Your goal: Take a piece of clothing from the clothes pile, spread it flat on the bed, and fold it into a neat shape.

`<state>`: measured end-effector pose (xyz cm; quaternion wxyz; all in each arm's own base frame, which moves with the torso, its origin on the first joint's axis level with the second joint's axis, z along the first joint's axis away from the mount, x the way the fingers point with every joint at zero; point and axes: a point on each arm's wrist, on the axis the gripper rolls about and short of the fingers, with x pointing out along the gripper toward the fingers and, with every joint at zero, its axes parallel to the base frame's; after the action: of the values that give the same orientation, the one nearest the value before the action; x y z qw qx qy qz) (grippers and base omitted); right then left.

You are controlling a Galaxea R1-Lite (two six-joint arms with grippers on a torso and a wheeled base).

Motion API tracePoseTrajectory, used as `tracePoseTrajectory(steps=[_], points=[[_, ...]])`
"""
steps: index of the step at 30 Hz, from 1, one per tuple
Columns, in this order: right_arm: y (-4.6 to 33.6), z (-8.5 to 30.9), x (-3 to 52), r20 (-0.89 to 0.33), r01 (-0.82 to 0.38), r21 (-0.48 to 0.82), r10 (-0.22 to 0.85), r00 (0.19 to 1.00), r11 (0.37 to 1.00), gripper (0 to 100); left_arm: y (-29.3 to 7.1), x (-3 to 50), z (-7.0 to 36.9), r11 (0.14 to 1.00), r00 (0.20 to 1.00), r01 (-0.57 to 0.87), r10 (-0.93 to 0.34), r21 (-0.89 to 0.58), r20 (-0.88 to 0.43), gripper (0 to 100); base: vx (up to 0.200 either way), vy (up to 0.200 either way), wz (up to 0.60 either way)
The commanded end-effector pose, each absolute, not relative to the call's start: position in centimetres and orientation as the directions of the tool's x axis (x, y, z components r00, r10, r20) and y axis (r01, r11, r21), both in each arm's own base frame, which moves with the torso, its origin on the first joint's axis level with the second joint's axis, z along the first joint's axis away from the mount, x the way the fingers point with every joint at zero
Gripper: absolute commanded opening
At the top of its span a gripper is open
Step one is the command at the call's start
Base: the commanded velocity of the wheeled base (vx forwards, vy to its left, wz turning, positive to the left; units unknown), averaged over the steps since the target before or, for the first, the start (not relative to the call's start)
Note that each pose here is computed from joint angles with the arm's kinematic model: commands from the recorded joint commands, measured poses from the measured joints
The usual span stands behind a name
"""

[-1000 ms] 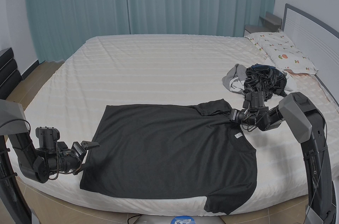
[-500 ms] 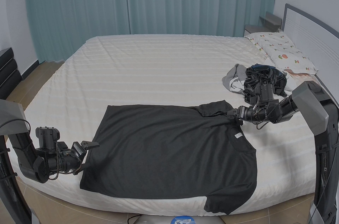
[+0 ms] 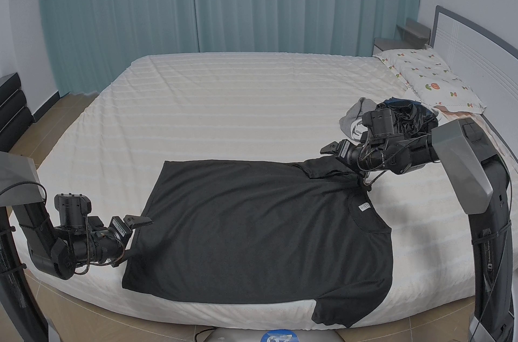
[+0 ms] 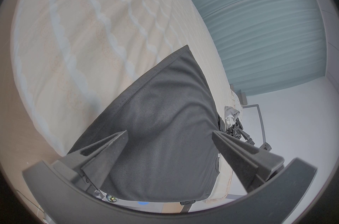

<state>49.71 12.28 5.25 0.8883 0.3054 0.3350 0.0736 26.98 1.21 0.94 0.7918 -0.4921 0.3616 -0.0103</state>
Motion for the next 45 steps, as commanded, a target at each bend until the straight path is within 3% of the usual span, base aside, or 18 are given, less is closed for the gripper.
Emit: tracePoseTrajectory(steps=[1,11,23,24,37,41,42,44,45], points=[[13.8,1.8,51.0,-0.599,0.146,0.586,0.304,0.741,0.797,100,1.2,27.0,0.9,0.515,0.738,-0.341,-0.372,-0.787,-0.563,100,0.0,0.0,0.0],[13.7,0.9,51.4,-0.635,0.237,0.608,0.285,0.718,0.758,100,1.2,27.0,0.9,0.516,0.739,-0.339,-0.373,-0.787,-0.562,100,0.0,0.0,0.0],[13.8,-0.4,52.1,-0.58,0.204,0.631,0.281,0.764,0.748,100,1.2,27.0,0.9,0.515,0.738,-0.341,-0.372,-0.787,-0.563,100,0.0,0.0,0.0],[13.8,-0.4,52.3,-0.568,0.199,0.633,0.275,0.776,0.748,0,1.2,27.0,0.9,0.515,0.738,-0.341,-0.372,-0.787,-0.563,100,0.0,0.0,0.0],[13.9,-0.2,53.0,-0.466,0.139,0.664,0.261,0.845,0.734,0,1.2,27.0,0.9,0.516,0.738,-0.34,-0.373,-0.787,-0.563,100,0.0,0.0,0.0],[14.1,1.0,53.6,-0.337,0.056,0.694,0.255,0.906,0.718,0,1.2,27.0,0.9,0.515,0.738,-0.341,-0.372,-0.787,-0.563,100,0.0,0.0,0.0],[14.1,1.5,53.9,-0.243,-0.013,0.708,0.261,0.934,0.706,0,1.2,27.0,0.9,0.516,0.738,-0.34,-0.373,-0.787,-0.563,100,0.0,0.0,0.0],[14.2,1.7,54.0,-0.201,-0.047,0.711,0.267,0.942,0.701,0,1.2,27.0,0.9,0.516,0.738,-0.34,-0.373,-0.787,-0.563,100,0.0,0.0,0.0],[14.4,2.3,54.1,-0.126,-0.124,0.701,0.293,0.948,0.703,0,1.2,27.0,0.9,0.515,0.738,-0.341,-0.372,-0.787,-0.563,100,0.0,0.0,0.0]])
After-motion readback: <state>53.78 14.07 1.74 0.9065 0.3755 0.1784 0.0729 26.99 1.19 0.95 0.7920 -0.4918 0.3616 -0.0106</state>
